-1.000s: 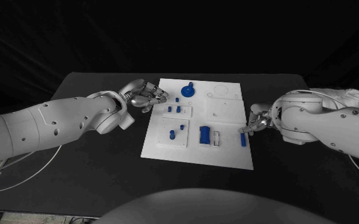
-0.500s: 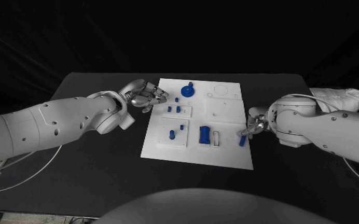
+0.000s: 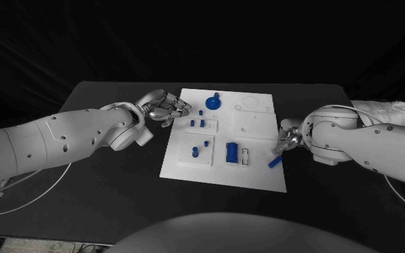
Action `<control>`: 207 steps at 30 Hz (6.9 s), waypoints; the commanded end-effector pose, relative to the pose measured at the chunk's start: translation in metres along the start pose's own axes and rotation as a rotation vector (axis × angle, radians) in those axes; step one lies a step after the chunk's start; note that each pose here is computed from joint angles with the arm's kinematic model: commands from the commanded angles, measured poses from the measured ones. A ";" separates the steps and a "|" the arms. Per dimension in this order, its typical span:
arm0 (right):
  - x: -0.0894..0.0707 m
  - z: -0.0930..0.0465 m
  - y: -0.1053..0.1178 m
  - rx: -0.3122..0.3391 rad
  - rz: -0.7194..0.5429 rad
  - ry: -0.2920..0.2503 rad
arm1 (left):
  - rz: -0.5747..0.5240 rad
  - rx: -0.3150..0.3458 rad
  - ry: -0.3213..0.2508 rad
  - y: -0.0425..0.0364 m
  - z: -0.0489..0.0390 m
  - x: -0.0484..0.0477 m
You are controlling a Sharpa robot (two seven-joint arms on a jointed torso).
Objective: Assemble the parts on the task board
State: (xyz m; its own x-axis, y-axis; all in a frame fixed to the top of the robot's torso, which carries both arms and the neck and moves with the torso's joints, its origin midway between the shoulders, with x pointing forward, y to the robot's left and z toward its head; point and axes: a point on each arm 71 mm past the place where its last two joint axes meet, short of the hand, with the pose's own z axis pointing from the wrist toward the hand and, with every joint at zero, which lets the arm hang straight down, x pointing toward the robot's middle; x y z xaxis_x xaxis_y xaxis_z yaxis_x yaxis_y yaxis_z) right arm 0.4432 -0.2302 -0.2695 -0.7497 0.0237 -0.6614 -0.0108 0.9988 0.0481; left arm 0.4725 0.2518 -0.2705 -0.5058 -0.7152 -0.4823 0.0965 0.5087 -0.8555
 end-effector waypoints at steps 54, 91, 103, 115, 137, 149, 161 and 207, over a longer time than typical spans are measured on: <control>0.030 -0.049 -0.035 -0.026 0.745 0.268 | -0.005 0.002 0.015 -0.0014 0.0015 0.0030; 0.054 -0.056 -0.047 0.018 0.838 0.335 | -0.006 -0.007 0.019 -0.0015 0.0010 0.0042; 0.065 -0.039 -0.041 0.045 0.855 0.343 | -0.006 -0.011 0.024 -0.0015 0.0013 0.0049; 0.060 -0.026 -0.038 0.041 0.789 0.286 | -0.006 -0.015 0.028 -0.0009 0.0010 0.0048; 0.048 -0.007 -0.032 0.048 0.600 0.228 | -0.001 -0.042 0.056 0.0004 0.0013 0.0077; 0.038 0.008 -0.027 0.059 0.492 0.196 | 0.002 -0.056 0.066 0.0009 0.0008 0.0089; 0.035 0.014 -0.020 0.051 0.368 0.165 | 0.003 -0.070 0.079 0.0014 0.0006 0.0104; 0.027 -0.001 0.002 -0.010 0.093 -0.106 | 0.004 -0.119 0.124 0.0058 -0.0003 0.0149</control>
State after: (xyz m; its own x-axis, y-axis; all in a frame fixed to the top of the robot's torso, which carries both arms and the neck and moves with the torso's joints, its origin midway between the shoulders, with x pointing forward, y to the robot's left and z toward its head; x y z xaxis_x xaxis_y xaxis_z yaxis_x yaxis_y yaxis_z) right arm 0.4259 -0.2202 -0.2786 -0.6700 0.1641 -0.7240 0.0393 0.9817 0.1862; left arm 0.4667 0.2466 -0.2815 -0.5880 -0.6636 -0.4626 0.0042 0.5694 -0.8220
